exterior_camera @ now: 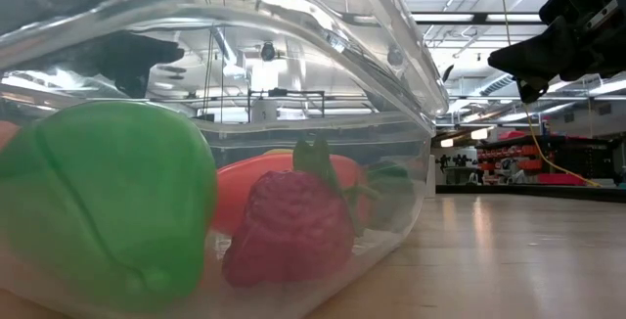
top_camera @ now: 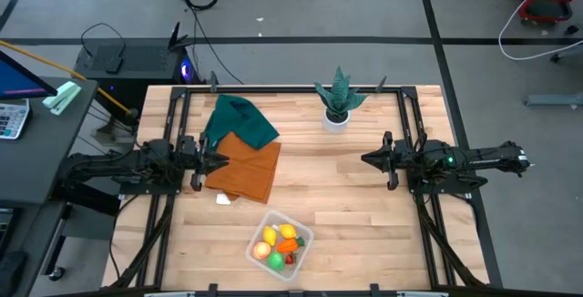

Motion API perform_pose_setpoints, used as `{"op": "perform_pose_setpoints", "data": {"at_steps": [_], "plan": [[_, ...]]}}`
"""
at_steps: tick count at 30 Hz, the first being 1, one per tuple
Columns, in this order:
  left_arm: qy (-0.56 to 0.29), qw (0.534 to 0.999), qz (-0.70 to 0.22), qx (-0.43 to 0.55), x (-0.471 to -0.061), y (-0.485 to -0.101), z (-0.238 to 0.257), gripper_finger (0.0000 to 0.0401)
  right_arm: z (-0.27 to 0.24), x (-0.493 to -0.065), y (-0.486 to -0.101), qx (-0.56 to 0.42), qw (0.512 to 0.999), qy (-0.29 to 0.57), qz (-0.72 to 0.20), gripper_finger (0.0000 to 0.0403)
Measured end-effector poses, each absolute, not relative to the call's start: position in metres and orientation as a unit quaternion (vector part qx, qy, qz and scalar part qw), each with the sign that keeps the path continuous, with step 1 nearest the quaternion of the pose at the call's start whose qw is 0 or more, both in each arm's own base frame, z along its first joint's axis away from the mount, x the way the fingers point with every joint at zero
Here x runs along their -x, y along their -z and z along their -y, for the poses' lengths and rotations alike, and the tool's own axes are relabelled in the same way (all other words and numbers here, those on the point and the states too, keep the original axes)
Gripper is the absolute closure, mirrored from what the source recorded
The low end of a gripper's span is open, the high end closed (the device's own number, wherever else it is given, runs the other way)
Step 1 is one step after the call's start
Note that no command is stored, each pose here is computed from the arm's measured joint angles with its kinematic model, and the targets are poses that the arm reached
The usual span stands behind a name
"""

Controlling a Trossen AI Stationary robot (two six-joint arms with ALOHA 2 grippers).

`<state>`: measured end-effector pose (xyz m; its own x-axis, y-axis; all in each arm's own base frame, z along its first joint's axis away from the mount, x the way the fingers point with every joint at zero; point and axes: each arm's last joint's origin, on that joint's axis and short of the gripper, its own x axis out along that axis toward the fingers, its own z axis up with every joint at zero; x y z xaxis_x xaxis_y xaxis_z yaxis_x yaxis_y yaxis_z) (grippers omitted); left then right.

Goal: Pick and placing Produce into tupperware
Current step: Return to Home Position

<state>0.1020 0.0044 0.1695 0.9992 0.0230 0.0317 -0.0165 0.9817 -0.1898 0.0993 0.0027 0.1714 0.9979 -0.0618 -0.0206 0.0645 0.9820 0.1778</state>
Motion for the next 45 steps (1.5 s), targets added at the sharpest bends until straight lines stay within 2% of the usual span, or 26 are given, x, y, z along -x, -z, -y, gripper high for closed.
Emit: {"op": "perform_pose_setpoints", "data": {"at_steps": [9, 20, 45], "plan": [[-0.010, 0.995, 0.017, 0.095, -0.1020, -0.1694, -0.0045, 0.0321, -0.0027, -0.0993, -0.1714, -0.089, 0.995, 0.032, -0.007, 0.0402], [-0.010, 0.995, 0.017, 0.095, -0.1020, -0.1696, -0.0045, 0.0332, -0.0027, -0.0993, -0.1714, -0.089, 0.995, 0.032, -0.007, 0.0402], [-0.010, 0.995, 0.017, 0.095, -0.1020, -0.1696, -0.0044, 0.0322, -0.0027, -0.0993, -0.1714, -0.089, 0.995, 0.032, -0.007, 0.0402]]}}
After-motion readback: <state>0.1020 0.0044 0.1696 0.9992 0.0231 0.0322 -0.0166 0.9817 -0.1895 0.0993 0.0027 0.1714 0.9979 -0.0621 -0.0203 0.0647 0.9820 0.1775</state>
